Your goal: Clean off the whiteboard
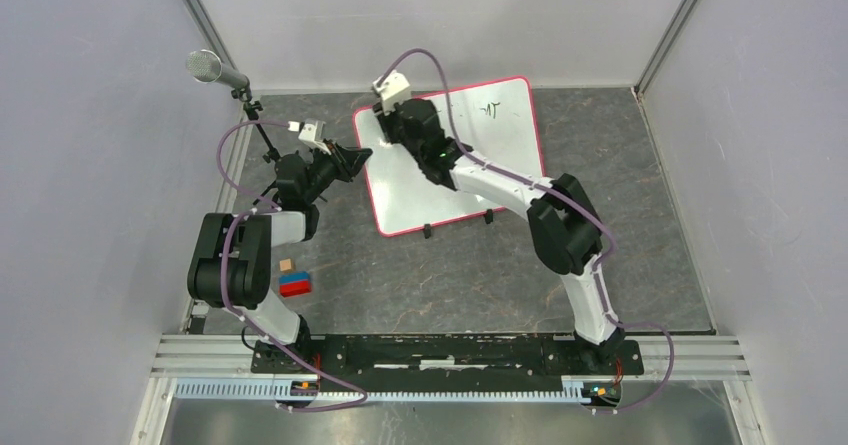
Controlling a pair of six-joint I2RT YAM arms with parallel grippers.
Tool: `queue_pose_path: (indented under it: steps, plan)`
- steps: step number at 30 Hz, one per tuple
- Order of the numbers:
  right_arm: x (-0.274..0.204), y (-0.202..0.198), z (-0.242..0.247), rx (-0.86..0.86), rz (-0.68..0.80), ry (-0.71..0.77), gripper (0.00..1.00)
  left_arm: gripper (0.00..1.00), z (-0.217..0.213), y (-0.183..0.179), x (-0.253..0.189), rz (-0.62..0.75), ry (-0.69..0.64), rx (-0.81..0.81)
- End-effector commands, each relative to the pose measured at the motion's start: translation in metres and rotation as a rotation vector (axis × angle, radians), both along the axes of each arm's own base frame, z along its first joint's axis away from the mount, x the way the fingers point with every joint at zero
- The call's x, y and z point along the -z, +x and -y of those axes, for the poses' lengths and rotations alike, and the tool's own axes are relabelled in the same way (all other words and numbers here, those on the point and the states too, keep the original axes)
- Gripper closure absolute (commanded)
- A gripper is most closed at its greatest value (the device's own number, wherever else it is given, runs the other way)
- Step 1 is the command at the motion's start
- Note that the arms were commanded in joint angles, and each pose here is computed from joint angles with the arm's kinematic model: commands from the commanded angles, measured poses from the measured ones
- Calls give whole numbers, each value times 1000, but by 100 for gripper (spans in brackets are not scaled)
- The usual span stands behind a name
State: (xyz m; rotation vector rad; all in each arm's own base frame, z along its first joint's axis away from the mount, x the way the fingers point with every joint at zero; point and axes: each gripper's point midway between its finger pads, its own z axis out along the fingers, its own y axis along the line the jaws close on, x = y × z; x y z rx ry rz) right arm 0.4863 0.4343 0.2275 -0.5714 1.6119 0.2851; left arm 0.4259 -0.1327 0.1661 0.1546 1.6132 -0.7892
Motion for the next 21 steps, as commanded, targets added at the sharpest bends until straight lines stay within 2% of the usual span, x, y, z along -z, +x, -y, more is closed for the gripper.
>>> queue_pose_path:
  steps: [1, 12, 18, 19, 20, 21]
  plan:
    - [-2, 41, 94, 200, -15, 9, 75, 98, -12, 5, -4, 119, 174, -48]
    - [20, 59, 185, 304, -65, 41, 75, 98, -12, 5, -4, 119, 191, -49]
    - [30, 51, 168, 222, -91, 65, 75, 98, -3, 3, -3, 102, 180, -15]
    - [33, 47, 163, 209, -96, 63, 75, 95, 0, 3, -4, 83, 150, -8]
    - [36, 41, 160, 200, -98, 63, 75, 86, 4, 4, -4, 55, 113, 6]
    - [37, 36, 158, 193, -97, 68, 75, 72, 10, 3, -5, 36, 83, 34]
